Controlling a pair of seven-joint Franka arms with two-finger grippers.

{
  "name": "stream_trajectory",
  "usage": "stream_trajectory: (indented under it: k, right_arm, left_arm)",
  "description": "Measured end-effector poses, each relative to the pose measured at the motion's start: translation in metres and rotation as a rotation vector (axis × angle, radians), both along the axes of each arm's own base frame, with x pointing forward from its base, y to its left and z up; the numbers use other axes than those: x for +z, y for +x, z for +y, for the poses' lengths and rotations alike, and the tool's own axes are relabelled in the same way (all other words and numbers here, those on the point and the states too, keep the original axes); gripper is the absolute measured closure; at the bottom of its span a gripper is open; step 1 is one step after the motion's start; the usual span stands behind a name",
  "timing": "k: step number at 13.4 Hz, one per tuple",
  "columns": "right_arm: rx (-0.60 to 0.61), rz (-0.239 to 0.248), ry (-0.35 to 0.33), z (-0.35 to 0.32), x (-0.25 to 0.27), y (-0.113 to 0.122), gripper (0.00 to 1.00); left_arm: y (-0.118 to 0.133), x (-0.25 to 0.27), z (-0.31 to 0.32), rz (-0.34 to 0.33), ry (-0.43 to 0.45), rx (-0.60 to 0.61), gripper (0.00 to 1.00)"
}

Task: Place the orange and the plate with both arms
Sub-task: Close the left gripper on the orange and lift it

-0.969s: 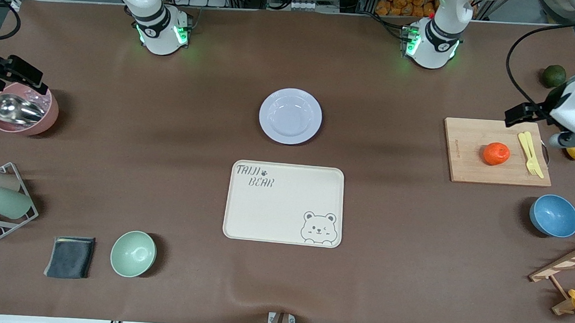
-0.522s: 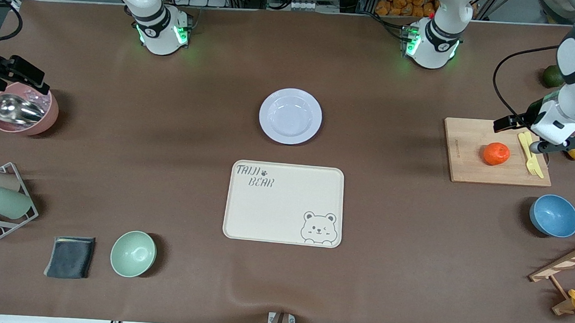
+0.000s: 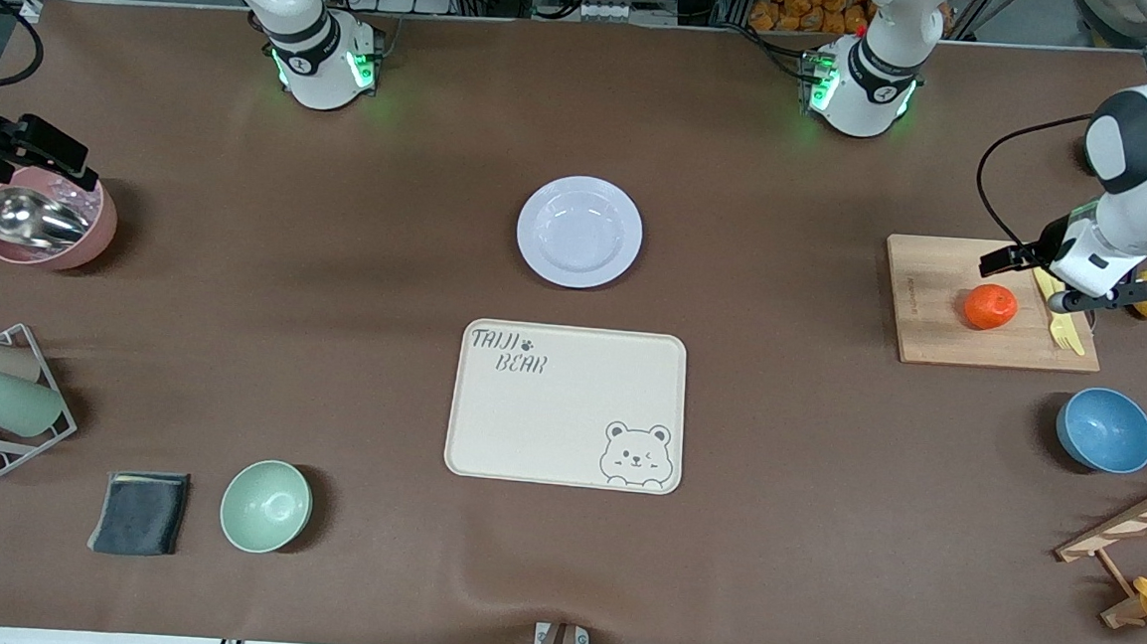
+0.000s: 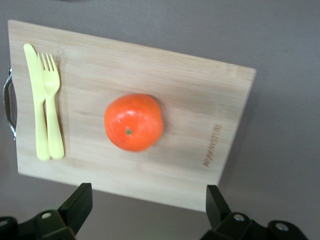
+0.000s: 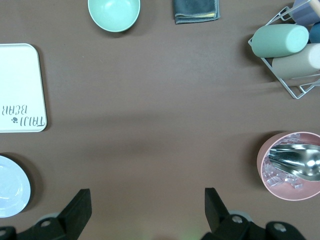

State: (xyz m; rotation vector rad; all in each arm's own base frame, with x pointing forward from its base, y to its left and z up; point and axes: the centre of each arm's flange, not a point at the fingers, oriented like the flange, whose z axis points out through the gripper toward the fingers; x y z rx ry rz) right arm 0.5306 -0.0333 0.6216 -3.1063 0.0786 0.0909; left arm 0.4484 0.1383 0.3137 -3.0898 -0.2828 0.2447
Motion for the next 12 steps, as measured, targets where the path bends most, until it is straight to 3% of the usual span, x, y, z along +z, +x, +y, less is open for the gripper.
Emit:
stream_trajectory:
  k: [12]
  right_arm:
    - [0.03,0.035,0.014,0.017,-0.023,0.014,0.0]
  left_arm:
    - [0.006,-0.074,0.022,-0.017,-0.022,-0.019,0.0]
